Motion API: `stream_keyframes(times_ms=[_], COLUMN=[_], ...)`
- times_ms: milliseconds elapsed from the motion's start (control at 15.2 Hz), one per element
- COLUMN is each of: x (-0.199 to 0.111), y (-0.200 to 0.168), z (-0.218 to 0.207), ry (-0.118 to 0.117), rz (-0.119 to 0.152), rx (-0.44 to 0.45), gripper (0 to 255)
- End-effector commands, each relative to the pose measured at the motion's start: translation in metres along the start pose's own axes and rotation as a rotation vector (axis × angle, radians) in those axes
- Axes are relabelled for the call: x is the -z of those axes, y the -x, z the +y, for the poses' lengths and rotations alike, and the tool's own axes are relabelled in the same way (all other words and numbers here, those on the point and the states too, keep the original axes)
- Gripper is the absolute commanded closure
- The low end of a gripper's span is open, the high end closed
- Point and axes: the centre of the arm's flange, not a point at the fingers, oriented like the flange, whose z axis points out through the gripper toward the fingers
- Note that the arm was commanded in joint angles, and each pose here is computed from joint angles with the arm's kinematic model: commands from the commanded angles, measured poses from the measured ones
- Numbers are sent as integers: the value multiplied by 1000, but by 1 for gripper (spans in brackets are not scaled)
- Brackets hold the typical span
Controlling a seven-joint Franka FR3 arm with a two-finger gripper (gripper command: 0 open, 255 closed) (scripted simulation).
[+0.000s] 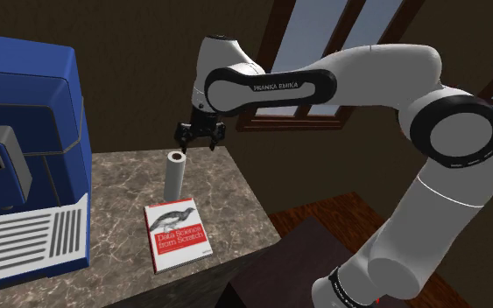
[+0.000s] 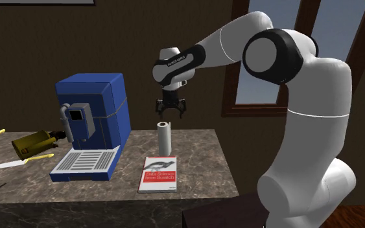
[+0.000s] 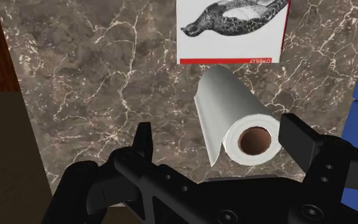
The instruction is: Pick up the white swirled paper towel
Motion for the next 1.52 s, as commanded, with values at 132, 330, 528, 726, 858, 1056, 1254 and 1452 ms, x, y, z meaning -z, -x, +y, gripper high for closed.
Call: stream_keyframes(times_ms=[132,330,528,726,858,1056,1254,1452], x=[-23,-37,-53,-69,-77,-77,-76,-76], y=[-42,-63,-63,-63,-62,-62,-62,-62], z=[-30,-45,-45,-45,-45,-45,-45,-45], ry=[11,16,16,16,16,16,16,16], rz=[4,7,7,7,7,7,7,7], rx=[-46,-70,-70,-70,-70,-70,-70,-70], gripper=[0,0,0,0,0,255,255,255])
